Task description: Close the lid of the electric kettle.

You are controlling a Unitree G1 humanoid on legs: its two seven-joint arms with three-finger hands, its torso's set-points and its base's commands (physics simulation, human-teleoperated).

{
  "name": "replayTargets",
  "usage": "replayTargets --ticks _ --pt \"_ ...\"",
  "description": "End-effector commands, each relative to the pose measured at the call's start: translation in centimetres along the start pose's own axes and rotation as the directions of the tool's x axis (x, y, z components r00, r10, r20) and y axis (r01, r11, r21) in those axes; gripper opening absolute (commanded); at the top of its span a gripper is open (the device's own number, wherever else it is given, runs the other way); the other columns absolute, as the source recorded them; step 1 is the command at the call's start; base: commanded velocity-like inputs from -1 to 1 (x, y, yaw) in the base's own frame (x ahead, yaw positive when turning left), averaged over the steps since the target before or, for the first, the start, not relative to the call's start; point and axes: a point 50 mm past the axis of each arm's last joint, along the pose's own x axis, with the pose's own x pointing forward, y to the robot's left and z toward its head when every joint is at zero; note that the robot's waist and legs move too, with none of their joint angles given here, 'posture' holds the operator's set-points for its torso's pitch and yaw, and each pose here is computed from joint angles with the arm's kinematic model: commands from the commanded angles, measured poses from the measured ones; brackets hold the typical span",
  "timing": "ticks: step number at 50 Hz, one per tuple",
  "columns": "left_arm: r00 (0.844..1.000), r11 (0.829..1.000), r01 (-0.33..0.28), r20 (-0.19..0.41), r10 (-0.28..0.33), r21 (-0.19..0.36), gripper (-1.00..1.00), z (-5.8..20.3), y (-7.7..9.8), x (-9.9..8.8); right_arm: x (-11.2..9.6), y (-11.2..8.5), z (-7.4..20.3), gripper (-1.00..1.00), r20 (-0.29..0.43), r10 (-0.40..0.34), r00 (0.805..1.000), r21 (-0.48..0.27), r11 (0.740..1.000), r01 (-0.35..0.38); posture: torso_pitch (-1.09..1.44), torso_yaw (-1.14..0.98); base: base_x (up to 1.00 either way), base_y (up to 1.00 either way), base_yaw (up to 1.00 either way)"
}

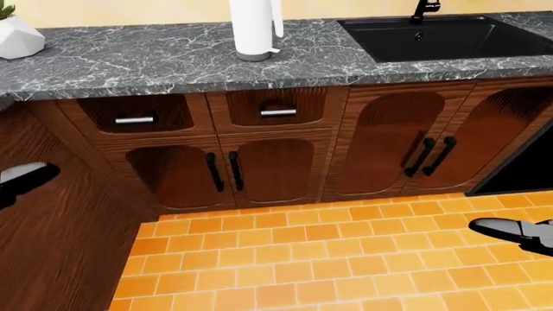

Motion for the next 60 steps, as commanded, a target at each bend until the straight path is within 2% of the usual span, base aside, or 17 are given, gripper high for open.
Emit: replayTargets --ticks 1,11,60 --pt "0.996 1.000 -0.004 0.088 0.003 0.012 1.00 1.52 -0.03 -0.14 -0.17 0.25 1.14 1.00 0.076 0.014 0.997 -0.015 1.000 -0.013 0.00 0.00 0.00 0.28 0.00" --pt "0.996 1.000 -0.004 0.089 0.003 0.012 1.00 1.59 0.03 -0.21 -0.13 0.40 1.12 1.00 0.077 0.013 0.997 0.009 1.000 -0.014 0.00 0.00 0.00 0.09 0.00" --pt "0.996 0.999 0.009 0.084 -0.012 0.036 1.00 1.04 -0.44 -0.16 0.12 0.81 0.64 1.00 0.045 0.023 0.999 0.006 1.000 -0.024 0.00 0.00 0.07 0.00 0.00"
